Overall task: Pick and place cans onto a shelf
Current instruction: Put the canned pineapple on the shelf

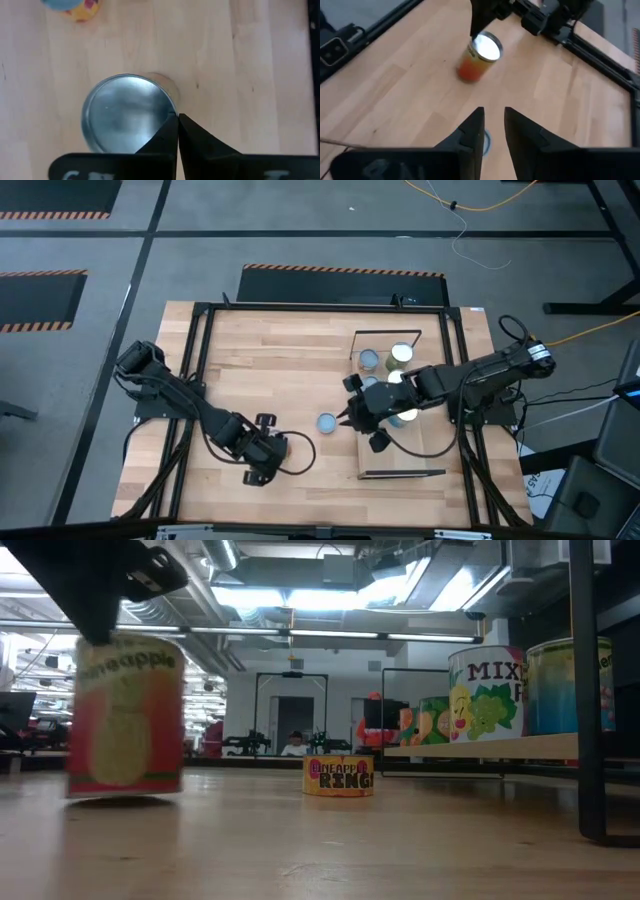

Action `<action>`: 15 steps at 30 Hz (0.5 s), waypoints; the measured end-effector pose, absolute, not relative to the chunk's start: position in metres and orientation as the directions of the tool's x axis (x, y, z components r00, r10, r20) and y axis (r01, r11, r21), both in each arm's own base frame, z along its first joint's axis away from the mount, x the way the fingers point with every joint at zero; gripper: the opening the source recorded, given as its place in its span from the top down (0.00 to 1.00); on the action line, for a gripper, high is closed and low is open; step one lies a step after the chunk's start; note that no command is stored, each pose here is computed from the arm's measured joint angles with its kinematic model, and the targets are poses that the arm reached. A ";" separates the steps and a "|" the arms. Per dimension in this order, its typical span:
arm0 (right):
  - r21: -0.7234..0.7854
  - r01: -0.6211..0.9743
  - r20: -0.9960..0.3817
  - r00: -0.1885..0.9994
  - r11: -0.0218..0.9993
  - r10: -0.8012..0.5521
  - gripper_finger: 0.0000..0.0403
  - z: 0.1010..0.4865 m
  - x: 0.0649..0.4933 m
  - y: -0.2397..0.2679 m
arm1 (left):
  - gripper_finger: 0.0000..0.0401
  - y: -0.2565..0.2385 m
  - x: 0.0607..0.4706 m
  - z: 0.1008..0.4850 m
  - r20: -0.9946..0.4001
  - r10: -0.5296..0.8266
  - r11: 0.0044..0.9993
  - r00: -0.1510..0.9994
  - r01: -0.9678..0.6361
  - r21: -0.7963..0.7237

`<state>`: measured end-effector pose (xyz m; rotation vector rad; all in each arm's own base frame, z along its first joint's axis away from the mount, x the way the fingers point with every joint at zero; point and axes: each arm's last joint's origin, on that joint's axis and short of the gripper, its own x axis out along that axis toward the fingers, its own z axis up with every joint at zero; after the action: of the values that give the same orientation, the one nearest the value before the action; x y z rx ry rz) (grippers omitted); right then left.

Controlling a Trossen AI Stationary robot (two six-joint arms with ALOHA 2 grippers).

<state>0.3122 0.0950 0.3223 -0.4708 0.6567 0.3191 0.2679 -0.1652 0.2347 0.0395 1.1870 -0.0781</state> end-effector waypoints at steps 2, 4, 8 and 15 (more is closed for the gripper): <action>-0.298 -0.435 -0.644 0.749 0.850 0.157 0.80 0.320 0.316 0.093 | 1.00 -0.165 0.268 0.233 -0.930 -0.032 0.997 0.366 0.080 -0.003; -0.288 -0.444 -0.653 0.739 0.848 0.166 0.80 0.317 0.319 0.093 | 1.00 -0.165 0.268 0.234 -0.927 -0.035 0.997 0.372 0.079 -0.006; -0.284 -0.443 -0.668 0.728 0.850 0.156 0.80 0.307 0.327 0.092 | 0.99 -0.165 0.268 0.234 -0.928 -0.034 0.997 0.372 0.079 -0.004; -0.274 -0.456 -0.710 0.690 0.847 0.143 0.80 0.283 0.344 0.095 | 0.91 -0.165 0.269 0.234 -0.927 -0.034 0.997 0.375 0.075 -0.006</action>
<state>0.3438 0.0953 0.2825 -0.4571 0.7390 0.3482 0.2686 -0.1646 0.2342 0.0386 1.1847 -0.0695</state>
